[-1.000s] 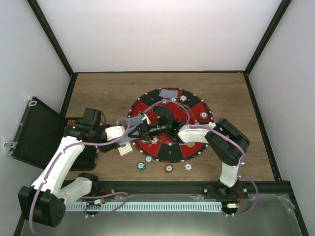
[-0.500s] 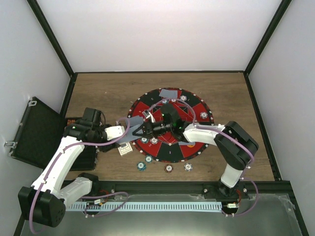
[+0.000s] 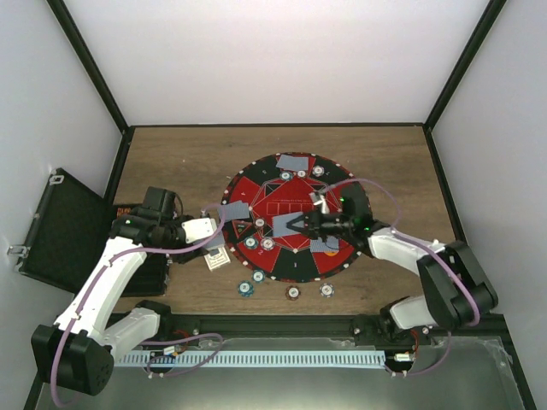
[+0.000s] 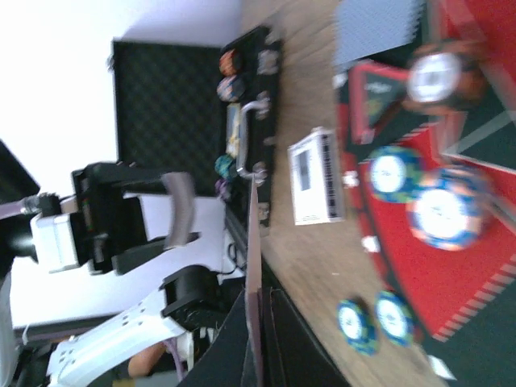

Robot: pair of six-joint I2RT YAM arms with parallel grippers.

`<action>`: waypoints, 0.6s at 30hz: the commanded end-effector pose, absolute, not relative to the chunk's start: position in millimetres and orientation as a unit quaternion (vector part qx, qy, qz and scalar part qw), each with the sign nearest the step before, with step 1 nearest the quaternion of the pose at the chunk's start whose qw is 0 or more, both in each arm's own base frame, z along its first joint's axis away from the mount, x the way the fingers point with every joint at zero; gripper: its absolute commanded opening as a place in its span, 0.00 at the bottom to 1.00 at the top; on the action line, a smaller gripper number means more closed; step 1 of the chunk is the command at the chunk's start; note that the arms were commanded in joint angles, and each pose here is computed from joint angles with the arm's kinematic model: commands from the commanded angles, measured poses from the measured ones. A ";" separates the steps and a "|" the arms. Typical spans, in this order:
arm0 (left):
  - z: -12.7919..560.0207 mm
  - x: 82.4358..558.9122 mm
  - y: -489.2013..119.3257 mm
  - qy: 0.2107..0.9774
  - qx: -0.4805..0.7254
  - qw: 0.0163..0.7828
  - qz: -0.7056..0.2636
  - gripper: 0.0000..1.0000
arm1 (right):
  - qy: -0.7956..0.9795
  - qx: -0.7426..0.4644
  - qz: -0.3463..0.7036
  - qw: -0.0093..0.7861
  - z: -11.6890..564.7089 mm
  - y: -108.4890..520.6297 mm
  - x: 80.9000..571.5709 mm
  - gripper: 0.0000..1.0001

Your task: Distribute texas hold em gaming equipment

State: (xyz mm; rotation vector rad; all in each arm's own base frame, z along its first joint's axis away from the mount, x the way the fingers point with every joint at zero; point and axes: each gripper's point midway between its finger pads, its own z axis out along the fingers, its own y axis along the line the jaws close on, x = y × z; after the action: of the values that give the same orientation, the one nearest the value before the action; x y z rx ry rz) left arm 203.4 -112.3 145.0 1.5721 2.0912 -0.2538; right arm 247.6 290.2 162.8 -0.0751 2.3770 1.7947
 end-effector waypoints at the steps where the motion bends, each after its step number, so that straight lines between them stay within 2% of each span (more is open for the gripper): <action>1: 148.5 205.9 -114.1 0.760 0.585 0.269 -0.092 0.24 | 0.823 0.021 0.562 0.079 125.7 237.1 240.2 0.01; 11: 148.1 204.9 -114.3 0.760 0.585 0.269 -0.094 0.24 | 0.860 0.120 0.486 0.102 74.8 166.1 240.2 0.02; 18: 149.1 203.8 -114.5 0.757 0.588 0.270 -0.093 0.24 | 0.905 0.152 0.377 0.128 57.2 135.8 242.8 0.18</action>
State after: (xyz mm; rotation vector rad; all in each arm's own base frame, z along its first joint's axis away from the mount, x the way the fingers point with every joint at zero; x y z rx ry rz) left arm 203.8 -112.4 145.0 1.5727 2.0874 -0.2515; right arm 239.1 158.4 63.3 0.4124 2.5834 1.3310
